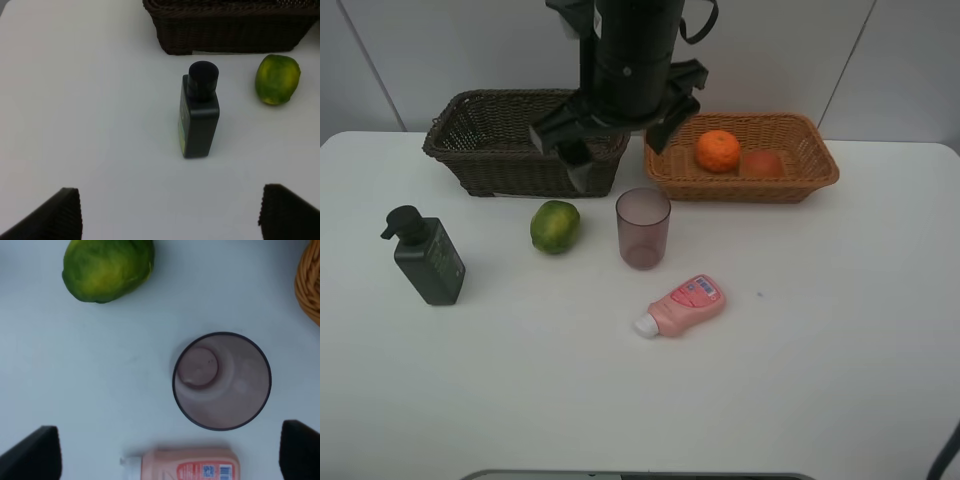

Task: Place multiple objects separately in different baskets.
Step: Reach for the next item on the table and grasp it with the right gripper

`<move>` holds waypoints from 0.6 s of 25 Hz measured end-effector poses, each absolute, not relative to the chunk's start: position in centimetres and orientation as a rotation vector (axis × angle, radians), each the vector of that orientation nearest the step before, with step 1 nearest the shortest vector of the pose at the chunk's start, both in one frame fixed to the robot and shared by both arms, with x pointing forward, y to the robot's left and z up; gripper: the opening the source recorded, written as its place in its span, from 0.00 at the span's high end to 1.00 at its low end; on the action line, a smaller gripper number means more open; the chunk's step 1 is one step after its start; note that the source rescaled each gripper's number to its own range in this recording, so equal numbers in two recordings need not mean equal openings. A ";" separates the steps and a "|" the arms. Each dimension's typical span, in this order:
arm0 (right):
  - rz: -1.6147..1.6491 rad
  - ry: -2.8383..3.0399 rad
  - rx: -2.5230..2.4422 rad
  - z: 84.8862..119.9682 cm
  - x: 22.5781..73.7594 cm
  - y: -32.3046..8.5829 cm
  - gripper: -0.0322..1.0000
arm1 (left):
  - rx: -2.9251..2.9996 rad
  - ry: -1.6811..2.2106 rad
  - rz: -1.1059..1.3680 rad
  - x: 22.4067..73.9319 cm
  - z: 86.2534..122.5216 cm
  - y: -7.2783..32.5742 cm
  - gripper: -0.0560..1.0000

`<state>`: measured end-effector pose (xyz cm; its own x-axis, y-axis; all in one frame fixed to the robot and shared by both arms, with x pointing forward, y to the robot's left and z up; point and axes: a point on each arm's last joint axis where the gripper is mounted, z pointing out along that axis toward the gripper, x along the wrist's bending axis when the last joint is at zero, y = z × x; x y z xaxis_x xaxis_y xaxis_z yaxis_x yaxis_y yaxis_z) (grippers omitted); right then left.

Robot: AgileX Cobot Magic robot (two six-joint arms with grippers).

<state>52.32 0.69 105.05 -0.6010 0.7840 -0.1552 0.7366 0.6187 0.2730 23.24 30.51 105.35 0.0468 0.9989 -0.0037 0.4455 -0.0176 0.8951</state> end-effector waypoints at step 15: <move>0.085 2.775 0.737 101.5 48.3 -4.1 0.08 | 1.568 1.499 0.924 23.2 105.3 30.5 0.08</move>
